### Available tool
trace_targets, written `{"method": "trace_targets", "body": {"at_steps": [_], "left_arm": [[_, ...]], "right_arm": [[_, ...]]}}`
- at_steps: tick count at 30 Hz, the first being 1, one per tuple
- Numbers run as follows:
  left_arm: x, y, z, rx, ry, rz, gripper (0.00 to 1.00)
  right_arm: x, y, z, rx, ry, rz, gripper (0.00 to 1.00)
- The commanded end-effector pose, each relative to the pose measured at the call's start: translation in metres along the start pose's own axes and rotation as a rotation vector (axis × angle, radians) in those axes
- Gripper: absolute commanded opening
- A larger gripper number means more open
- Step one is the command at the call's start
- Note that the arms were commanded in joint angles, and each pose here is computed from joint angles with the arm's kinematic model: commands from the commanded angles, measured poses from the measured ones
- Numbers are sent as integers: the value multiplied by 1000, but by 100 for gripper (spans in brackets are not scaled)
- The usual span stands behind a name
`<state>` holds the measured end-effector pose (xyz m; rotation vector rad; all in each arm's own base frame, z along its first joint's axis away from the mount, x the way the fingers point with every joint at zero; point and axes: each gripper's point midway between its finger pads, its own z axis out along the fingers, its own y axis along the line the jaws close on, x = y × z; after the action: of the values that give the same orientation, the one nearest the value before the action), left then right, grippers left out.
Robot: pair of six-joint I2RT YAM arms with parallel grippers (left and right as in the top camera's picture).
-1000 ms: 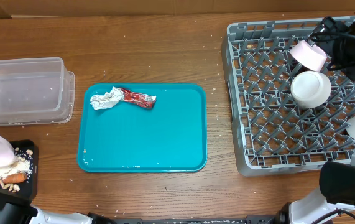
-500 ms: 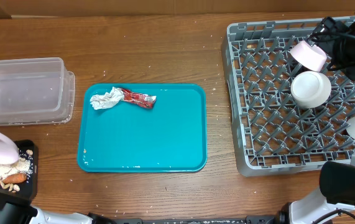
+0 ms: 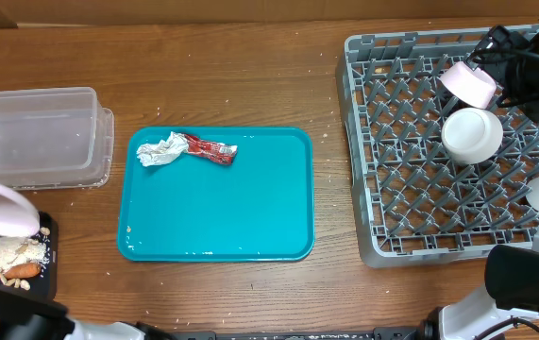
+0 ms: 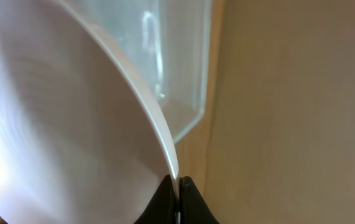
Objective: Sort waste into correct bins and load items into the dishwasher
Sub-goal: 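Tilt the plate to scrape the food scraps onto the black tray, then carry the empty plate back and set it on the teal tray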
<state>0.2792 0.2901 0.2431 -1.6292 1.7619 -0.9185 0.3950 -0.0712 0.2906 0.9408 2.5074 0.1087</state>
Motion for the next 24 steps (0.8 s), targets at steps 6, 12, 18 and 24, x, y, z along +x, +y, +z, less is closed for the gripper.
{"method": "trace_targets", "body": {"at_steps": [6, 12, 18, 24], "left_arm": [[83, -99, -35, -70, -148, 359, 4], [186, -128, 5, -139, -44, 658, 4], [286, -105, 65, -316, 143, 921, 4], [389, -44, 131, -514, 414, 1104, 4]], "right_arm": [[-2, 0, -3, -7, -11, 5, 100], [-2, 0, -3, -7, -11, 4, 100], [-2, 0, -3, -7, -11, 5, 100], [-2, 0, -3, -7, -11, 5, 100]]}}
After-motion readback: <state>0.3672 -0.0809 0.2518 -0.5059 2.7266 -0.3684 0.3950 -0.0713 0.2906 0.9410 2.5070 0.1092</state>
